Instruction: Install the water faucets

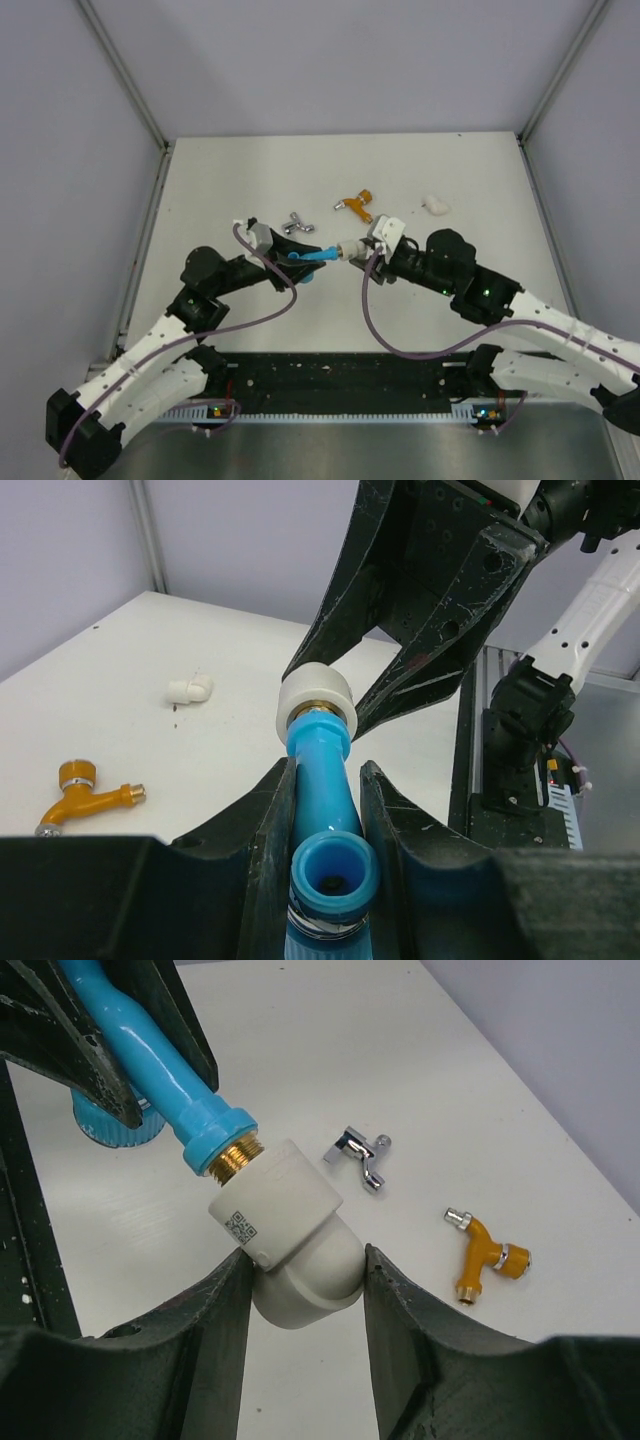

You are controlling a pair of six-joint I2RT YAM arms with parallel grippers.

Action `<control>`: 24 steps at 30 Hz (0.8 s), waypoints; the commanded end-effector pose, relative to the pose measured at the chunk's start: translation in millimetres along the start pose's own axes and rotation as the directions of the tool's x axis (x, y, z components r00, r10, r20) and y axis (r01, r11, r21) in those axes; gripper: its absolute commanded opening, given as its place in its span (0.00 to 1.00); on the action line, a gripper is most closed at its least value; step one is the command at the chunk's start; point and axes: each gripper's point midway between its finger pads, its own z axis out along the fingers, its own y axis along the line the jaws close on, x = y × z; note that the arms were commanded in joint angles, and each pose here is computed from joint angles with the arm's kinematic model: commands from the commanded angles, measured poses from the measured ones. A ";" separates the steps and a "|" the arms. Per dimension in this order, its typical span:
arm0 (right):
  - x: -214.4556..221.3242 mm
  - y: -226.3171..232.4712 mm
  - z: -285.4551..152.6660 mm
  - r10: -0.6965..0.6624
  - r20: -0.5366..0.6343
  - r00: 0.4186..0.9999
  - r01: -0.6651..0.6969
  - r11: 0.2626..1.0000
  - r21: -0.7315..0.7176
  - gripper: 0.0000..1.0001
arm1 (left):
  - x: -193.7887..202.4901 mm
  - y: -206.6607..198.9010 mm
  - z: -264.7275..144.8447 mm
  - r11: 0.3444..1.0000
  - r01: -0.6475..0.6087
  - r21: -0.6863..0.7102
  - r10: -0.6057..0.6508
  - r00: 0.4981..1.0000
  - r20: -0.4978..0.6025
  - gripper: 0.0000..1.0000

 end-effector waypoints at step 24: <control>72.9 13.4 48.1 0.199 0.049 0.979 -0.190 0.971 -0.146 0.00 | 68.1 45.4 0.3 0.953 0.301 0.023 -0.301 0.942 0.147 0.00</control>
